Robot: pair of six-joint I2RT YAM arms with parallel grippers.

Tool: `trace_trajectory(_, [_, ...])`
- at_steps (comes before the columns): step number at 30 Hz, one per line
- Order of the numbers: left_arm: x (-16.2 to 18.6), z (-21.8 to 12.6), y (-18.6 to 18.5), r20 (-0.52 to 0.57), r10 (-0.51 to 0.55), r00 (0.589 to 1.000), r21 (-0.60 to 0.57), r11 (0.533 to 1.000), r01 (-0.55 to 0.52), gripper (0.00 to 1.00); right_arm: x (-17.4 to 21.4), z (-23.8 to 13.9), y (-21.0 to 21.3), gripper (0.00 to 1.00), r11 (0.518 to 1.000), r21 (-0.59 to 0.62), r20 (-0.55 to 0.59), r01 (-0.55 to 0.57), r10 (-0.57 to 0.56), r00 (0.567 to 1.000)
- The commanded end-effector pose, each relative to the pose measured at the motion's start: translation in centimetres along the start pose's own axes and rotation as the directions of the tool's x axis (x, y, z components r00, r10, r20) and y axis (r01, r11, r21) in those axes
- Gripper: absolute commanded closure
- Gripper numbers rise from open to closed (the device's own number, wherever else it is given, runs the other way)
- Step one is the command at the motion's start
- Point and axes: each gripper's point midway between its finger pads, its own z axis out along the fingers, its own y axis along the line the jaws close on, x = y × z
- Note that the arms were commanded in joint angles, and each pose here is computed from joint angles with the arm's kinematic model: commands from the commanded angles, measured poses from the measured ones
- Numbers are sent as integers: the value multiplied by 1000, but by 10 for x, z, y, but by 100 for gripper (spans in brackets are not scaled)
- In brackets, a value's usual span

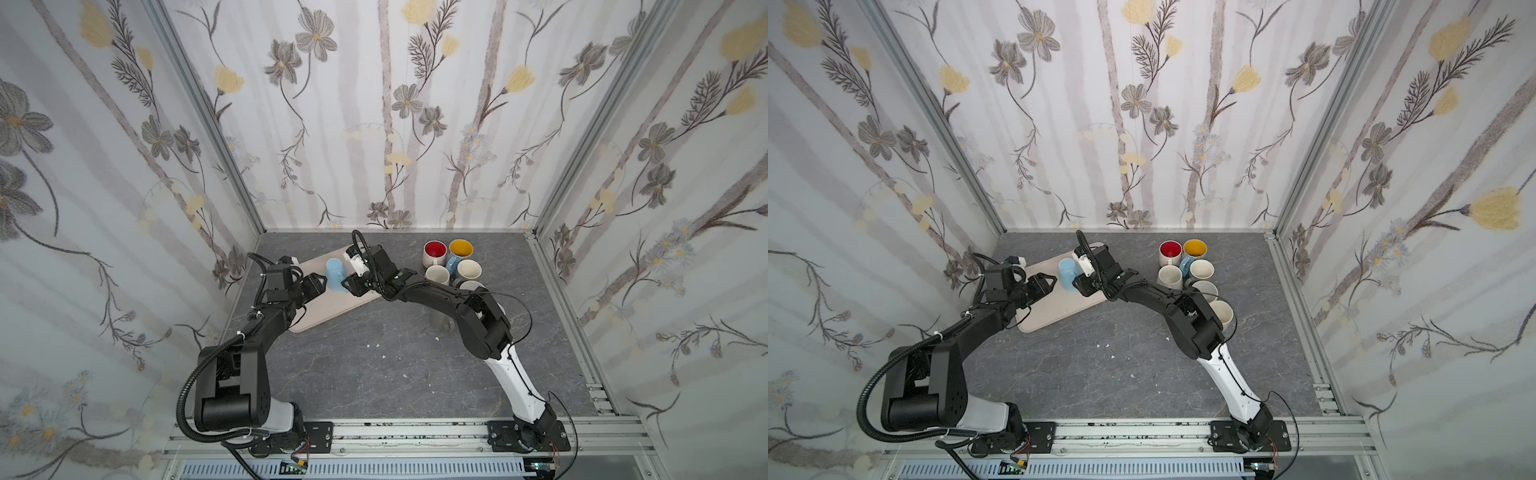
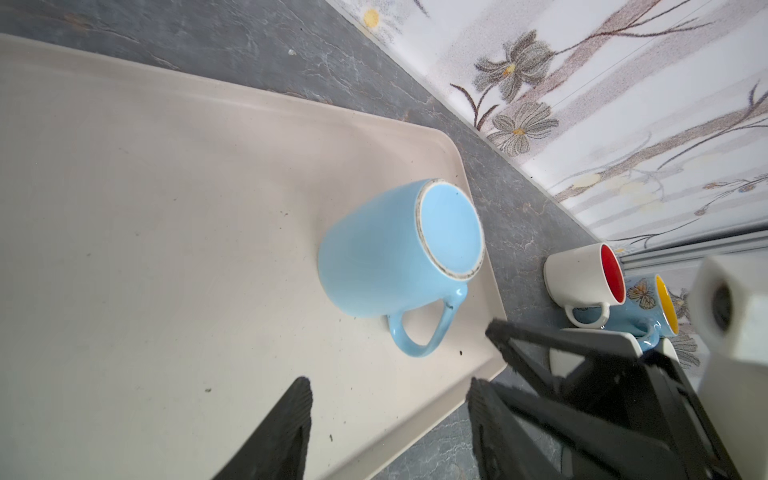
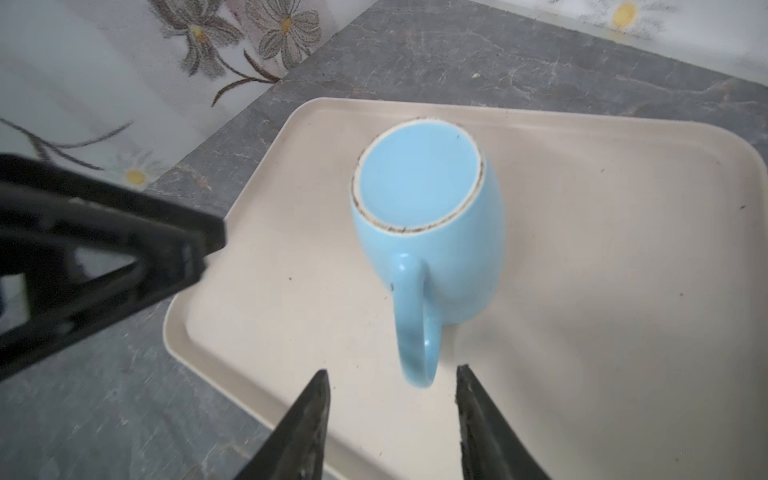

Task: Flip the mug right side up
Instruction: 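Grasp the light-blue mug's handle with the right gripper while the left gripper releases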

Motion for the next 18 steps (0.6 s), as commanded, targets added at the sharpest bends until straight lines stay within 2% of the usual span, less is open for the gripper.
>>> trace_trajectory(1, [0, -12, 7, 37, -6, 999, -25, 1000, 7, 39, 14, 14, -1, 49, 998, 57, -58, 40, -36, 998])
trace_trajectory(9, [2, -32, 15, 74, -10, 997, -40, 999, 13, 38, 10, 30, -11, 47, 991, 109, -46, 76, -71, 996])
trace_trajectory(13, [7, -32, 20, 62, -9, 998, -51, 999, 13, 38, 8, 34, -15, 54, 987, 131, -35, 91, -88, 996])
trace_trajectory(15, [9, -32, 21, 56, -9, 998, -52, 999, 12, 38, 6, 34, -17, 60, 985, 140, -25, 97, -95, 995])
trace_trajectory(18, [12, -32, 22, 48, -7, 999, -54, 999, 9, 38, 7, 36, -18, 62, 984, 143, -25, 109, -107, 994])
